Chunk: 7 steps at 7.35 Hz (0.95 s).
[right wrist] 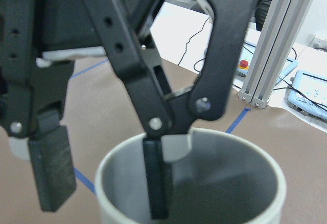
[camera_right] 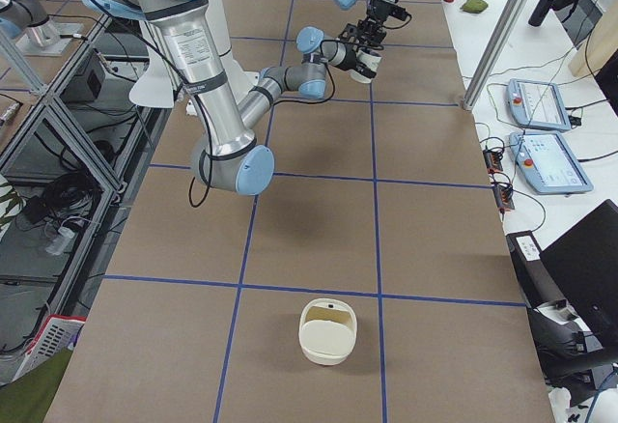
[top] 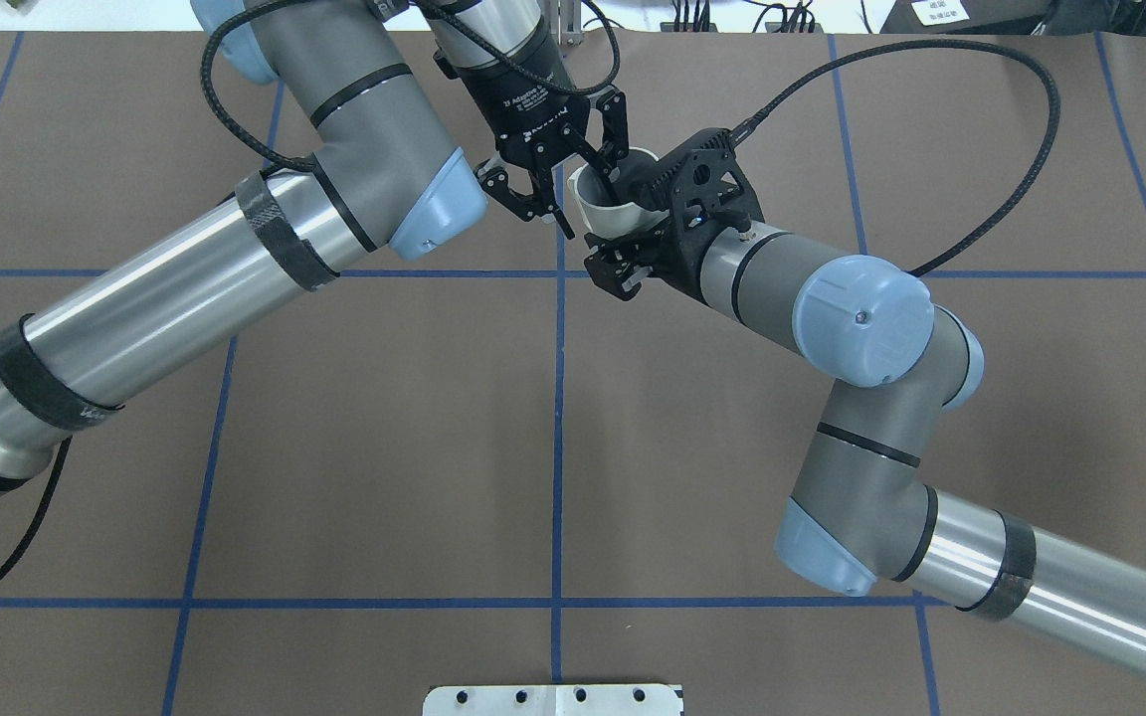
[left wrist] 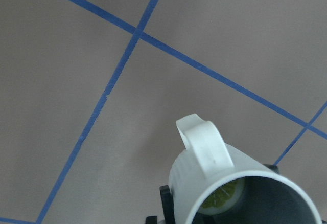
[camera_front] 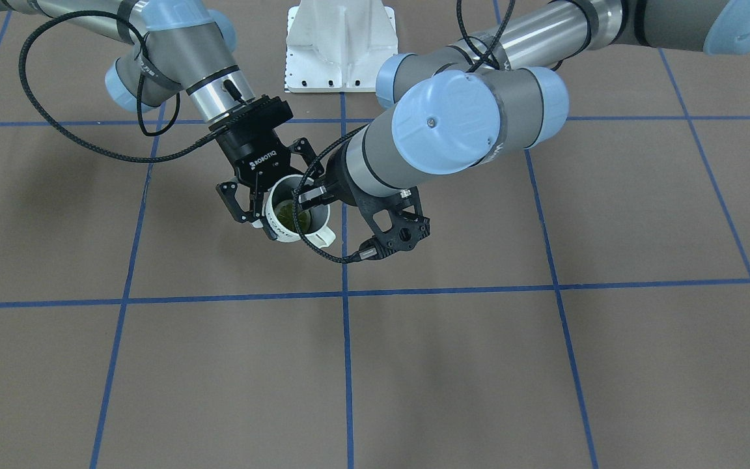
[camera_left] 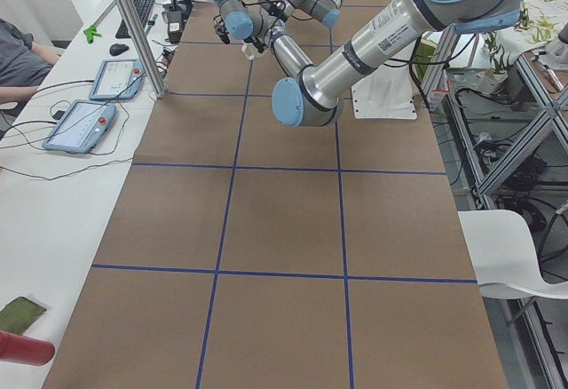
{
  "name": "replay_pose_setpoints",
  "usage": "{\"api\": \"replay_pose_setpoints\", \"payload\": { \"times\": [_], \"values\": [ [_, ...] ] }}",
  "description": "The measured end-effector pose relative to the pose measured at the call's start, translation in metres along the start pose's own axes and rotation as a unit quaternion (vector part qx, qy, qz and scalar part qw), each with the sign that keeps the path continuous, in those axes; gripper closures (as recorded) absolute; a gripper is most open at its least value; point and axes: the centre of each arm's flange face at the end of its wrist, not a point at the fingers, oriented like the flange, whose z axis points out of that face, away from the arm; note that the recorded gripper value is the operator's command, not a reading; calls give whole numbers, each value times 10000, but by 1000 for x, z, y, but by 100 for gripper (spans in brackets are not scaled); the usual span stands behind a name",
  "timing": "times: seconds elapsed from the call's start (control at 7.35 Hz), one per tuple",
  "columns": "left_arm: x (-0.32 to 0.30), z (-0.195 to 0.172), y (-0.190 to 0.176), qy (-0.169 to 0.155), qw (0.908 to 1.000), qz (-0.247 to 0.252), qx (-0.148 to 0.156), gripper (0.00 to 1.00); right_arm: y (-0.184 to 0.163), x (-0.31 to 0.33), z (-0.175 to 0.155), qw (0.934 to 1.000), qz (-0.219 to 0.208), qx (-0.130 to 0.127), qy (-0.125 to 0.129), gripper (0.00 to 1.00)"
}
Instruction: Left arm hands cup to right arm to dump lemon
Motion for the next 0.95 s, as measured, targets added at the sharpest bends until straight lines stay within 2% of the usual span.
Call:
{"api": "replay_pose_setpoints", "payload": {
  "times": [0.27,0.54,0.82,0.95],
  "values": [
    [1,-6,-1,27,10000,-12,25,0,-1,3,0,10000,1,5,20,53],
    [0,-27,-11,111,9999,-61,116,0,-2,9,0,10000,6,18,72,53],
    [-9,-60,-32,240,9991,-130,336,0,-4,40,0,9995,24,9,316,53],
    [-14,-76,-43,294,9985,-106,448,0,-1,71,-2,9984,100,-20,559,54]
  ]
}}
